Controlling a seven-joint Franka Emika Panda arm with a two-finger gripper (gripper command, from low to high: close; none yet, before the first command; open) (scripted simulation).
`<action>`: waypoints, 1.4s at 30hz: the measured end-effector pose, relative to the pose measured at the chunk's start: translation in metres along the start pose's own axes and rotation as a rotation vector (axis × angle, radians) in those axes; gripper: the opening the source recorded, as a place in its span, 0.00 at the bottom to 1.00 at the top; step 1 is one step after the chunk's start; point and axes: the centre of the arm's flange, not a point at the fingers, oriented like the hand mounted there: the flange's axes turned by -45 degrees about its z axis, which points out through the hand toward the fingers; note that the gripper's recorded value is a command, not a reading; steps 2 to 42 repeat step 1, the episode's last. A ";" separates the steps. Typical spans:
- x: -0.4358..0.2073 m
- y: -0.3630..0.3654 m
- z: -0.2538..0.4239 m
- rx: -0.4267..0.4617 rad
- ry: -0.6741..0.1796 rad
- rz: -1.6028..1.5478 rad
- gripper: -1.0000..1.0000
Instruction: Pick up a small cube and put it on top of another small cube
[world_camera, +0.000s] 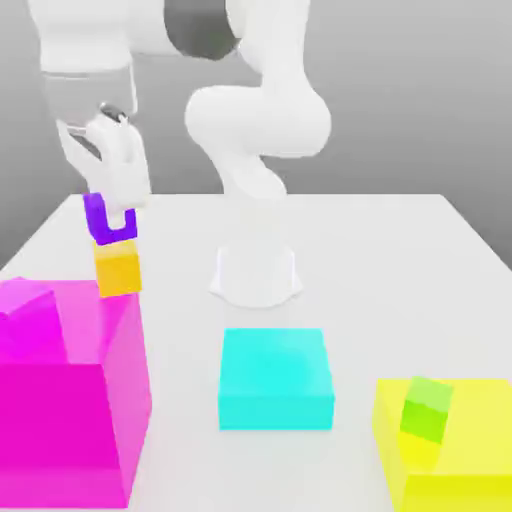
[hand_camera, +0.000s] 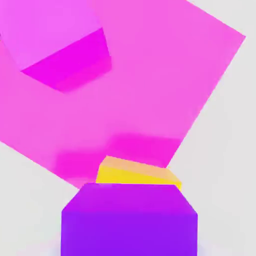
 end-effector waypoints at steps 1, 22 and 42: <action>0.000 0.000 0.000 0.000 0.000 0.000 1.00; 0.000 0.000 0.000 0.000 0.000 0.000 1.00; 0.000 0.000 0.000 0.000 0.000 0.000 1.00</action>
